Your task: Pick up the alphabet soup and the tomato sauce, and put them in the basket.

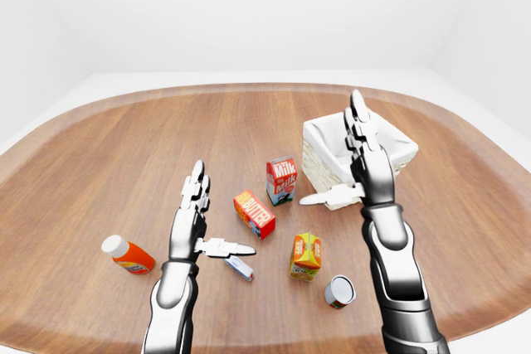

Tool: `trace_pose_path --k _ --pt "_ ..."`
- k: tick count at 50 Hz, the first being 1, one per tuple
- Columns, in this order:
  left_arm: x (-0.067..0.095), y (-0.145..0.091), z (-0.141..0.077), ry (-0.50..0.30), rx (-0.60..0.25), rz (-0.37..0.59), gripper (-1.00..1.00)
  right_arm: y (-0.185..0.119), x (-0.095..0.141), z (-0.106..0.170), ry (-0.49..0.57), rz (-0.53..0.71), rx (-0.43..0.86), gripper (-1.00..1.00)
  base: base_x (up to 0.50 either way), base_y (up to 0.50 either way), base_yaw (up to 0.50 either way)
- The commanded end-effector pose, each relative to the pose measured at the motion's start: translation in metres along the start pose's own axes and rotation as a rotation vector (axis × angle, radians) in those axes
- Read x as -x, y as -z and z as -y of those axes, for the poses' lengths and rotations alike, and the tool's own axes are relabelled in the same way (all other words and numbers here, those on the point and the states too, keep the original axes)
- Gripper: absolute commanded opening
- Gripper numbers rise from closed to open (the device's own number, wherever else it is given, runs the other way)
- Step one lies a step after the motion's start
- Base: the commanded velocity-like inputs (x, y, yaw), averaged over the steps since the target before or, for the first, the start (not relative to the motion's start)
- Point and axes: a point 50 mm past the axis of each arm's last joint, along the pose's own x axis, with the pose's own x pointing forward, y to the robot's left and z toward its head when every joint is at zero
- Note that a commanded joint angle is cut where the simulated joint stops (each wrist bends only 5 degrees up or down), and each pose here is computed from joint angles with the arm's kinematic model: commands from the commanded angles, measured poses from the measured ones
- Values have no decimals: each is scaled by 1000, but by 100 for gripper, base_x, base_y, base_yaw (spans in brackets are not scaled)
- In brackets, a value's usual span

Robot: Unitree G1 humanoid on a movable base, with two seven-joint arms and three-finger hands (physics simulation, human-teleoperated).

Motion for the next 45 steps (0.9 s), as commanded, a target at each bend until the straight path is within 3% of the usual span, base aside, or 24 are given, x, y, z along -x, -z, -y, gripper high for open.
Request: trace_pose_path --k 1,32,45 --pt "-2 -1 -3 -36 -19 5 100 -11 21 1 6 20 -11 100 0 0 0" --pt "-2 -1 -3 -36 -19 5 100 -29 59 -1 10 15 -43 100 0 0 0" --pt "-2 -1 -3 -37 -19 5 100 -11 80 -3 15 -115 -43 100 0 0 0"
